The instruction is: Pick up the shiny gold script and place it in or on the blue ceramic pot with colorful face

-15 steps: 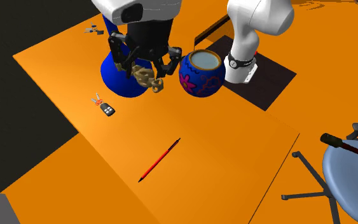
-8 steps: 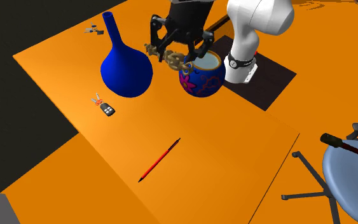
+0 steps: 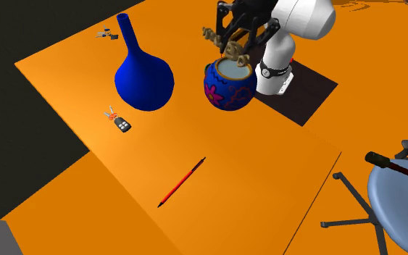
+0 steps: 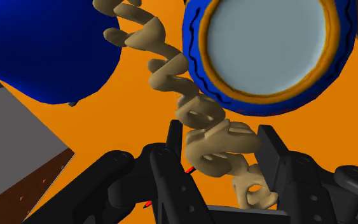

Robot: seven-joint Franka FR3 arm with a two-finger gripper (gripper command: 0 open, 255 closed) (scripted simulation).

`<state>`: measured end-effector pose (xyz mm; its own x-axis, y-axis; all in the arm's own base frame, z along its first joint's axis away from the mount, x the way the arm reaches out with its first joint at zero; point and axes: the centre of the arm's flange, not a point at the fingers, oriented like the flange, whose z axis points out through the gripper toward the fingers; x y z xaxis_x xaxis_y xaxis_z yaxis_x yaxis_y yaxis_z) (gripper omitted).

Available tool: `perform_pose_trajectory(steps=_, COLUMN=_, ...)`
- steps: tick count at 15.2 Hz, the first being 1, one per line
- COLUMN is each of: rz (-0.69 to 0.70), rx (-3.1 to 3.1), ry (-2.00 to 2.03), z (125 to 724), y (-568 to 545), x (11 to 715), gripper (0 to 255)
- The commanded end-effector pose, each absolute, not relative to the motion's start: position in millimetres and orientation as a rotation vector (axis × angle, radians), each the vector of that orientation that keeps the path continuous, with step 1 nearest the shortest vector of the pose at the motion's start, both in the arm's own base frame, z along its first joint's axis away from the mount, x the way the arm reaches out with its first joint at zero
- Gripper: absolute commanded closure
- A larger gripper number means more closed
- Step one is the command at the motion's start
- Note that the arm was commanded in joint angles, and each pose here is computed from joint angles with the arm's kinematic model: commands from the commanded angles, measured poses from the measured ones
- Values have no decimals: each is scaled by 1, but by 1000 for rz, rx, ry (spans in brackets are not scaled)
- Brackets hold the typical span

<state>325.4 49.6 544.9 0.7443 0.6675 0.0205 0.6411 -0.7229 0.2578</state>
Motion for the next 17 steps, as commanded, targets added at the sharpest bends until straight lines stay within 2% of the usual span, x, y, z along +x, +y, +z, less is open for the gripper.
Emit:
perform_pose_trajectory(steps=1, rz=163, rx=2711, ry=1033, z=547, y=51, x=300, gripper=255)
perform_pose_trajectory(steps=17, rz=163, rx=2711, ry=1033, z=472, y=53, x=287, gripper=255)
